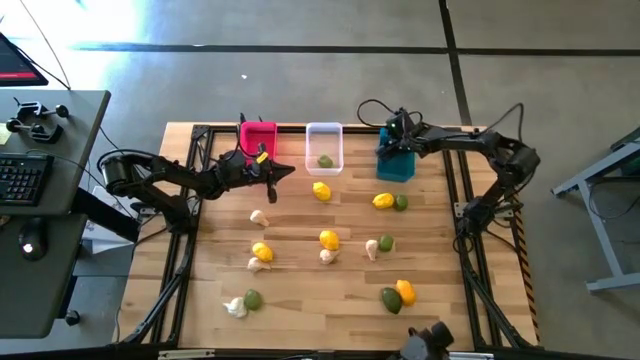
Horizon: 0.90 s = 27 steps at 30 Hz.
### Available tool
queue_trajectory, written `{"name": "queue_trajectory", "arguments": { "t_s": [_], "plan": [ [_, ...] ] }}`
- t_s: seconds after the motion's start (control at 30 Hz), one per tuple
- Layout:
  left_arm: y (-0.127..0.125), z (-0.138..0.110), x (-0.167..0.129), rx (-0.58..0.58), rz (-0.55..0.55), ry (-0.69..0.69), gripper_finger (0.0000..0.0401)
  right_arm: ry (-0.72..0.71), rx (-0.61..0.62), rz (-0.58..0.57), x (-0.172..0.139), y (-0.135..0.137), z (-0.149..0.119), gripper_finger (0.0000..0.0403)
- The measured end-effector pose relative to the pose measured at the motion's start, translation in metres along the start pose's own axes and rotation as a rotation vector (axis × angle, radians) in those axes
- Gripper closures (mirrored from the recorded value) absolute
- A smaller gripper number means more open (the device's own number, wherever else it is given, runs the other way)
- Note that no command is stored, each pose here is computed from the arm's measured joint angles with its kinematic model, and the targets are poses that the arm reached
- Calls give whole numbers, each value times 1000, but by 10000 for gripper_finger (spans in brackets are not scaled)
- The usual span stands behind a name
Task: Sort produce into baskets
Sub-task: Put the lemon into the pink bin
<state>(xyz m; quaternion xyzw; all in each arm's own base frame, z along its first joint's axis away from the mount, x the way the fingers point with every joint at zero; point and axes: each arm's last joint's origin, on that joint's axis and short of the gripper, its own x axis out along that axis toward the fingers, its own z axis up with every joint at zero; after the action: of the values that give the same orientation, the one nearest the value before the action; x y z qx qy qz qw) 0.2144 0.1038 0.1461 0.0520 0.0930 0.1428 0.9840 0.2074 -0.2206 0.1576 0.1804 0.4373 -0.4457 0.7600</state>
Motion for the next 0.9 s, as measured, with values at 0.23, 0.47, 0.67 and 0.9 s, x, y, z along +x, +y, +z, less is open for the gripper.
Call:
{"name": "queue_trajectory", "arguments": {
  "t_s": [0.23, 0.47, 0.67, 0.9],
  "plan": [
    [0, -1, 0, -4, -1, 7, 401, -117, -156, 113, -70, 12, 4, 183],
    [0, -2, 0, -5, -3, 16, 401, -88, -351, 459, -127, 45, -23, 183],
    [-1, -2, 0, -6, -12, 17, 401, 10, -511, 497, -141, 81, -50, 177],
    [-1, -2, 0, -9, -33, 21, 401, 63, -620, 431, -132, 109, -67, 124]
  ]
}}
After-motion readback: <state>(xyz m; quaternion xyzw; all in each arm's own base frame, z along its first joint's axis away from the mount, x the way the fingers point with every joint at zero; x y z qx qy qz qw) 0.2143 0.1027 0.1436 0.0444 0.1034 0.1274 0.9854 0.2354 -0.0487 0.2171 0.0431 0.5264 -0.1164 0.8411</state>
